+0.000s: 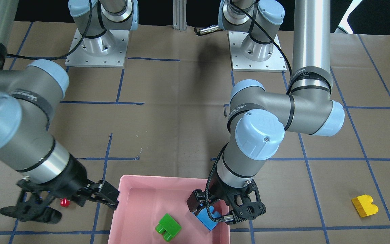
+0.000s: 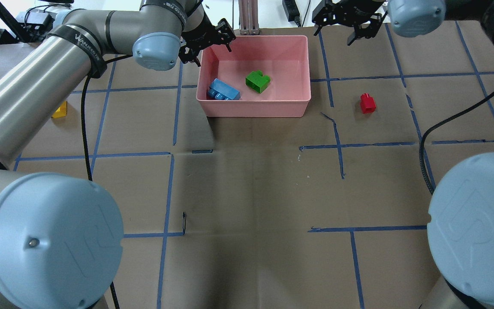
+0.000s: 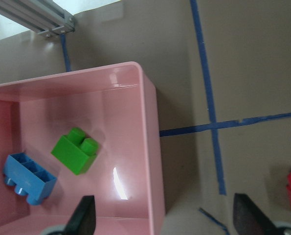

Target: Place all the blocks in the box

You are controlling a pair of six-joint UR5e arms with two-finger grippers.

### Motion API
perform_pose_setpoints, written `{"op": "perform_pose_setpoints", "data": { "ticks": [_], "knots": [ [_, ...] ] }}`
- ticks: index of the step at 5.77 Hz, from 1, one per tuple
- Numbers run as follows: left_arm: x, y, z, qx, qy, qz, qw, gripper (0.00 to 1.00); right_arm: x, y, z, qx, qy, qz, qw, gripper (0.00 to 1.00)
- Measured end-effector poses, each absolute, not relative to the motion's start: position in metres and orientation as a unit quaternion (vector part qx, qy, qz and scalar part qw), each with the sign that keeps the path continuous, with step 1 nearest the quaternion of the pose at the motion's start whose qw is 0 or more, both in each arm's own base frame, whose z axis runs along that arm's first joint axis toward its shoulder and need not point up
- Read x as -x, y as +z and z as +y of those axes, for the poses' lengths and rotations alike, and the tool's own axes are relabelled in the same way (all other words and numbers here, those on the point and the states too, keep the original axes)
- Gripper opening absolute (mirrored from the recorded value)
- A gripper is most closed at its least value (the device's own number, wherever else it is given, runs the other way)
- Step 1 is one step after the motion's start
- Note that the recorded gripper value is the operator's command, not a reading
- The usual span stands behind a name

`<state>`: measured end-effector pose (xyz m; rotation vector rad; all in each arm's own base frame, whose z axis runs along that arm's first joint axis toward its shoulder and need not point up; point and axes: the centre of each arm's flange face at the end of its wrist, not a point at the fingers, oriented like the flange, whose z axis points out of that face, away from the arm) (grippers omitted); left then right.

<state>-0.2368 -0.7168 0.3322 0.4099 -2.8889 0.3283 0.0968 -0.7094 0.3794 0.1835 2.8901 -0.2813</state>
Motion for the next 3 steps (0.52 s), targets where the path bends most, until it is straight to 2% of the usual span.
{"op": "perform_pose_setpoints", "data": {
  "ticks": [3],
  "knots": [
    [0.058, 0.368, -0.733, -0.053, 0.114, -0.990, 0.063, 1.00, -0.058, 0.329, -0.688, 0.021, -0.071, 0.997, 0.008, 0.98]
  ]
}}
